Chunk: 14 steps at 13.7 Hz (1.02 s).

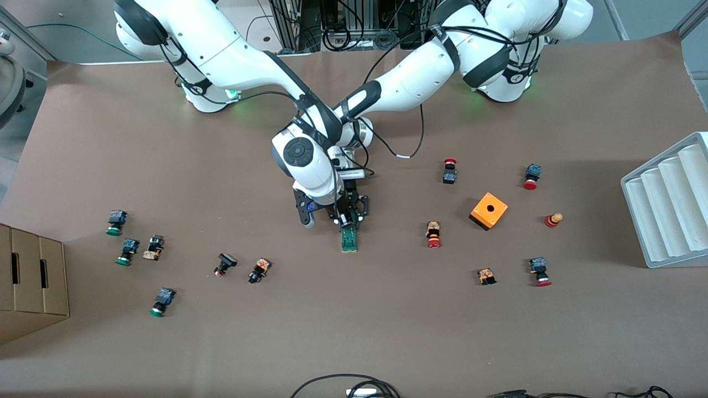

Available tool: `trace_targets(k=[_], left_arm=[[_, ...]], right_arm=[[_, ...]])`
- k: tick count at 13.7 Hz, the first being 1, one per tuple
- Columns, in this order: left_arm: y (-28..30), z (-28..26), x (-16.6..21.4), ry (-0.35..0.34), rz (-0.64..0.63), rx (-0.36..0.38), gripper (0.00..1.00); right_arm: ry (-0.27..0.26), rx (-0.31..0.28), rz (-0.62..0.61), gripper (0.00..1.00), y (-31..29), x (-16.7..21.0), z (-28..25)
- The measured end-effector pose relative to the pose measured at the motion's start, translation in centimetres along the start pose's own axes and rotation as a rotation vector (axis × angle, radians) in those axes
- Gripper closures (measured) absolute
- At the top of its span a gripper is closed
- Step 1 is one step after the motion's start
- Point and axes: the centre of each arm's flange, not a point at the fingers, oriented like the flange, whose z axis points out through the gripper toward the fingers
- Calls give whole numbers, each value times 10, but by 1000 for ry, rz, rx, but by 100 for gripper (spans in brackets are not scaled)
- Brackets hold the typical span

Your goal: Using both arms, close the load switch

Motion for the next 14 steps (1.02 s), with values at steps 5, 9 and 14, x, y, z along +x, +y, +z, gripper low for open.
trace_targets(k=[5, 9, 14], left_arm=[[0, 0, 0, 0, 0, 0, 49], [0, 0, 0, 0, 0, 0, 49], [0, 0, 0, 0, 0, 0, 49]], right_arm=[[3, -8, -3, 53, 3, 0, 6], [10, -13, 1, 57, 3, 4, 10], [10, -10, 1, 59, 4, 5, 12]])
